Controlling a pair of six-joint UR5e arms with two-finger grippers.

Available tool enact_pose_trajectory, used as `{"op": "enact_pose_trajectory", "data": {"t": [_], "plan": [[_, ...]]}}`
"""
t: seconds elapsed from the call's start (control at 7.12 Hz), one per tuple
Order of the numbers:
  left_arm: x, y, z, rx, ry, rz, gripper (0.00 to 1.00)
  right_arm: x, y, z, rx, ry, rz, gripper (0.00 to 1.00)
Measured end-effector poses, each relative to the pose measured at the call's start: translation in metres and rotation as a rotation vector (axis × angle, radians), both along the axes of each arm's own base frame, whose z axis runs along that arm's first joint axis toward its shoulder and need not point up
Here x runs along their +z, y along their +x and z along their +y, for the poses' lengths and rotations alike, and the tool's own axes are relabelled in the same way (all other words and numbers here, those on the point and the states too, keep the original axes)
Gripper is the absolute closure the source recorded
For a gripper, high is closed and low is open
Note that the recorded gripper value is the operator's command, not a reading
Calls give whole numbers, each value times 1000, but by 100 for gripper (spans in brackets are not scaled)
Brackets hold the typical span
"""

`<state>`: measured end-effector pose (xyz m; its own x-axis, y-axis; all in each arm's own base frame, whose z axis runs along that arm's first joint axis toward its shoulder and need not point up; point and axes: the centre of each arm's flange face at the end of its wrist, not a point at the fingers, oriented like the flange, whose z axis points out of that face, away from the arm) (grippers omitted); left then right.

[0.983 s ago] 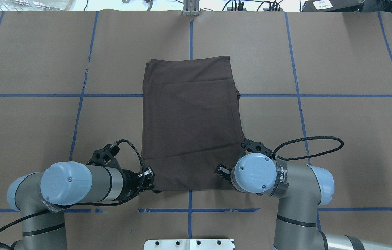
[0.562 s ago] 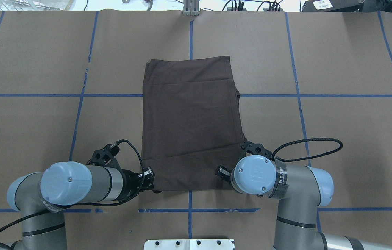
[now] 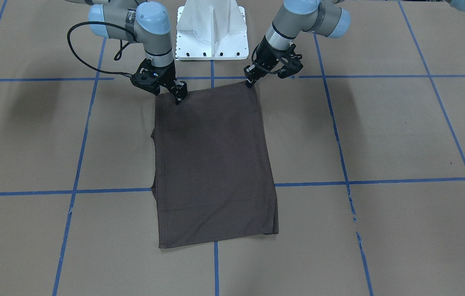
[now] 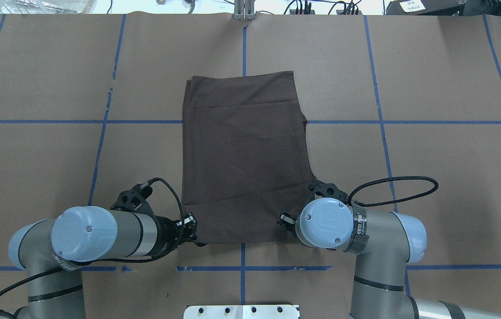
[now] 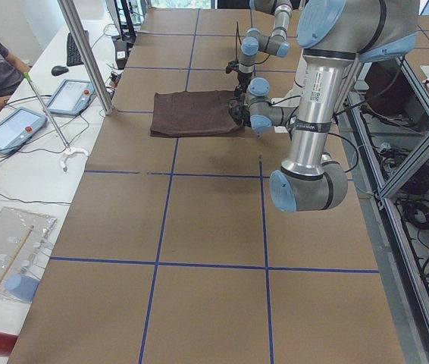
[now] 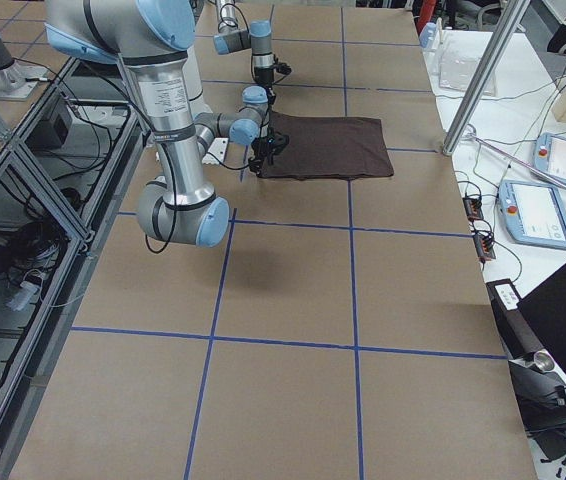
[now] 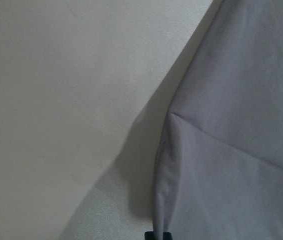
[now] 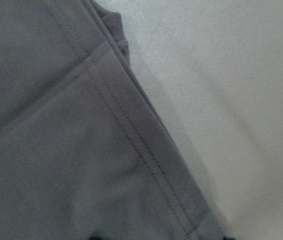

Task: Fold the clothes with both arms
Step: 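Grasp both near corners of the shirt with the left and right grippers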

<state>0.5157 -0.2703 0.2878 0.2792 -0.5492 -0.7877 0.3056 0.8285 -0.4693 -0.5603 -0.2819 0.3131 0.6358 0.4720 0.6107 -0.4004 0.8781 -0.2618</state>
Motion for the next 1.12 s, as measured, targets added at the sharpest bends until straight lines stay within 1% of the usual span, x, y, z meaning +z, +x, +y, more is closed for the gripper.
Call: {"op": "enact_pose_trajectory", "data": {"t": [0.7, 1.12], "plan": [[0, 1, 1, 1, 0, -1, 100, -6, 4, -8, 11, 3, -13, 98], [0, 1, 1, 1, 0, -1, 100, -9, 4, -9, 11, 4, -18, 100]]}}
